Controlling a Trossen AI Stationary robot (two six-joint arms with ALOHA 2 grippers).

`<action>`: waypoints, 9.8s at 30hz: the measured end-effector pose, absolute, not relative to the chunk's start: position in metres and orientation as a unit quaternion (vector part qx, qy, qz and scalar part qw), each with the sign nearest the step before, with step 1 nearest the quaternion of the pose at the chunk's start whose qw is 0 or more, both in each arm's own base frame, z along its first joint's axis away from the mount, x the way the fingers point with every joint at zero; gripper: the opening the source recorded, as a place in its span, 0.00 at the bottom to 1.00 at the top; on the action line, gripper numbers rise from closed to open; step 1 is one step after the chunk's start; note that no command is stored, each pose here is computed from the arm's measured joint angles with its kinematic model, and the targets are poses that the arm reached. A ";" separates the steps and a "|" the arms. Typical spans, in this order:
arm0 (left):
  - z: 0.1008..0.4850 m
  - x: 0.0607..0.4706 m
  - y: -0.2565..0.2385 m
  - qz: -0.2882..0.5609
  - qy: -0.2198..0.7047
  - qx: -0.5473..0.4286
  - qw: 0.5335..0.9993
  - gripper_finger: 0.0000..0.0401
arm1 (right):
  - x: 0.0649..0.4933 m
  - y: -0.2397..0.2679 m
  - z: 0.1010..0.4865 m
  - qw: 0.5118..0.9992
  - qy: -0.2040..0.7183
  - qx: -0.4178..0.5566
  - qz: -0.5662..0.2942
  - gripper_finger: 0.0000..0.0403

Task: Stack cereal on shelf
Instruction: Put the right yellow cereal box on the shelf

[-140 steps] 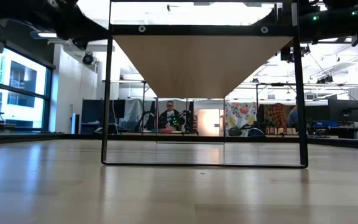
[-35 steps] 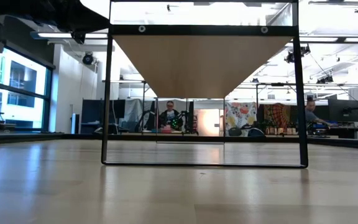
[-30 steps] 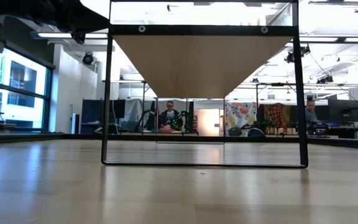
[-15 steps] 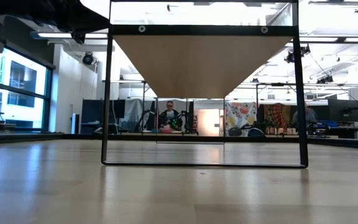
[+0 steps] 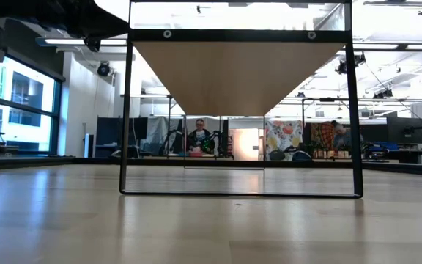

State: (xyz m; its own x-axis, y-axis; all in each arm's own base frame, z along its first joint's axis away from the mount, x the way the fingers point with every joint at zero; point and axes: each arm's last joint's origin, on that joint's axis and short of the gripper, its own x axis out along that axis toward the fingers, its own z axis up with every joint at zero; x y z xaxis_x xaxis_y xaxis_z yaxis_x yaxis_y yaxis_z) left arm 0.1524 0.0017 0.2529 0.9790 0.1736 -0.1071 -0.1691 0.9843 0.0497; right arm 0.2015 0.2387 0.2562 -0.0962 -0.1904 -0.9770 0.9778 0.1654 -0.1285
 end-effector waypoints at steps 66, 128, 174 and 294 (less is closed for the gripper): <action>0.253 0.152 0.002 0.086 0.056 0.019 0.995 0.01 | 0.214 0.236 0.245 0.690 0.552 0.209 -0.419 0.38; 0.253 0.152 0.002 0.088 0.053 -0.006 0.995 0.01 | 0.231 0.241 0.264 0.747 0.518 0.222 -0.354 0.69; 0.253 0.152 0.001 0.084 0.052 -0.019 0.995 0.01 | 0.222 0.227 0.241 0.740 0.509 0.217 -0.382 0.69; 0.254 0.153 0.002 0.086 0.048 -0.019 0.995 0.01 | 0.334 0.004 0.351 0.694 0.403 0.318 -0.505 0.26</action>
